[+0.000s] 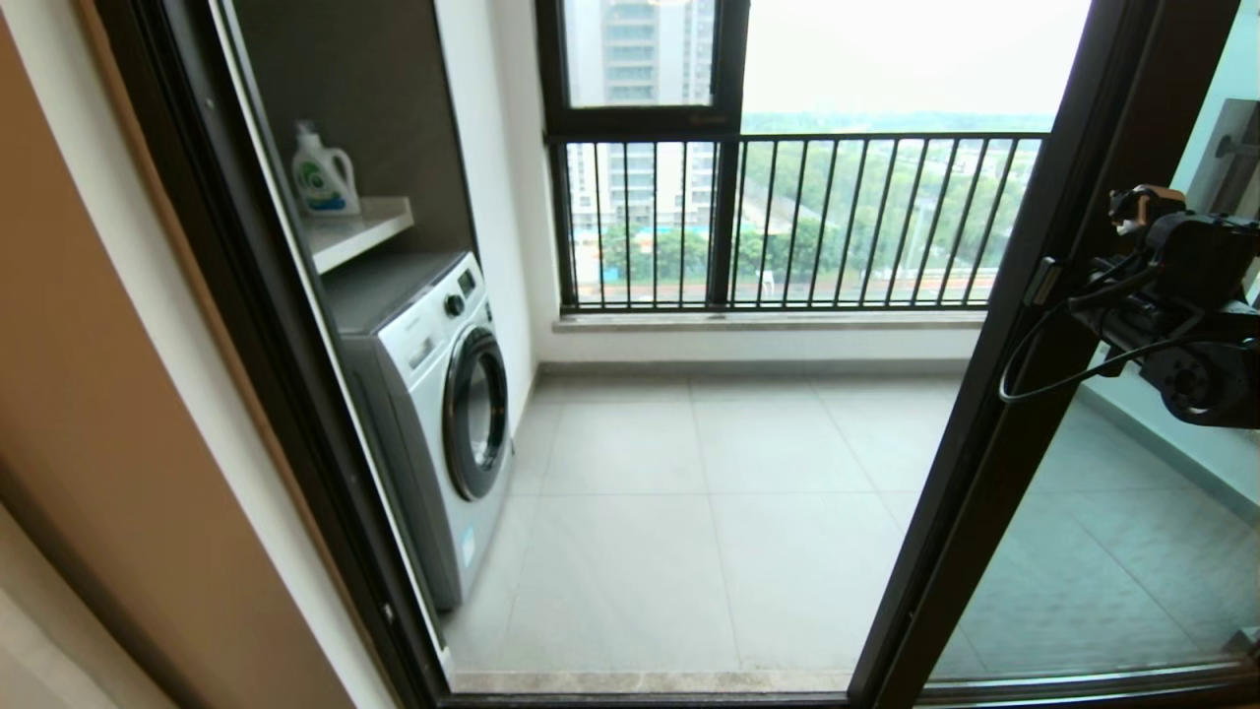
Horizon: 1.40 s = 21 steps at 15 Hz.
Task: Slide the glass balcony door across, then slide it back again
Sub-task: Open the slid door
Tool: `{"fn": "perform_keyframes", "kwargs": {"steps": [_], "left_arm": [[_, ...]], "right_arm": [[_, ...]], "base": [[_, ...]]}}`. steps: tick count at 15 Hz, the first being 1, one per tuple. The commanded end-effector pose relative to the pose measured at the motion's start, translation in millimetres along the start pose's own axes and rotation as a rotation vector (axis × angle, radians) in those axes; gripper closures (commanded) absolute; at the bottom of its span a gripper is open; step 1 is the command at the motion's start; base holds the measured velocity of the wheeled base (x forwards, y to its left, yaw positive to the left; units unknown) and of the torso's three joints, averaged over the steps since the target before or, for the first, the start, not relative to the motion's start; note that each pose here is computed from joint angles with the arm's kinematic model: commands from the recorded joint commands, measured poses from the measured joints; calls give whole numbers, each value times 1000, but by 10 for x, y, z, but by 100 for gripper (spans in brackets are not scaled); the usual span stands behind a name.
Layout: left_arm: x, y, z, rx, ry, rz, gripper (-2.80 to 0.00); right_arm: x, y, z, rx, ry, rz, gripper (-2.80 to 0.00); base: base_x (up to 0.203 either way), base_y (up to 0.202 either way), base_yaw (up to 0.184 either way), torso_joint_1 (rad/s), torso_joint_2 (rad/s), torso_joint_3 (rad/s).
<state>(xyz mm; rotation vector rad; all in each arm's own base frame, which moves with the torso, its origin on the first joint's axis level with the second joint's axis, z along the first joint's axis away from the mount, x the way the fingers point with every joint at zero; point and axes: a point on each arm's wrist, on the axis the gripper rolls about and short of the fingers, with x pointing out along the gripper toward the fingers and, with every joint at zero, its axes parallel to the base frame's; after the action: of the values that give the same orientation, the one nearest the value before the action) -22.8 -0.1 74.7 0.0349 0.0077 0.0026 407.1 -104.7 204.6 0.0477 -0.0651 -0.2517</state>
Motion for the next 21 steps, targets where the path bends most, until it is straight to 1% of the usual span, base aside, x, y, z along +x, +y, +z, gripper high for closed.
{"fn": "perform_keyframes", "kwargs": {"steps": [1, 9, 15, 17, 21], "left_arm": [[2, 0, -4, 0, 3, 0, 0], [1, 0, -1, 0, 2, 0, 0], [2, 0, -2, 0, 3, 0, 0], [1, 0, 0, 0, 2, 0, 0], [1, 0, 0, 0, 2, 0, 0]], "right_arm": [[-31, 78, 9, 3, 1, 17, 0], [-257, 366, 115, 8, 1, 90, 0], [-435, 431, 201, 10, -2, 110, 0], [-592, 466, 285, 11, -10, 130, 0], [-1023, 591, 445, 13, -28, 199, 0]], "base": [[0, 0, 0, 0, 0, 0], [0, 0, 0, 0, 0, 0], [0, 0, 0, 0, 0, 0], [0, 0, 0, 0, 0, 0], [0, 0, 0, 0, 0, 0]]}}
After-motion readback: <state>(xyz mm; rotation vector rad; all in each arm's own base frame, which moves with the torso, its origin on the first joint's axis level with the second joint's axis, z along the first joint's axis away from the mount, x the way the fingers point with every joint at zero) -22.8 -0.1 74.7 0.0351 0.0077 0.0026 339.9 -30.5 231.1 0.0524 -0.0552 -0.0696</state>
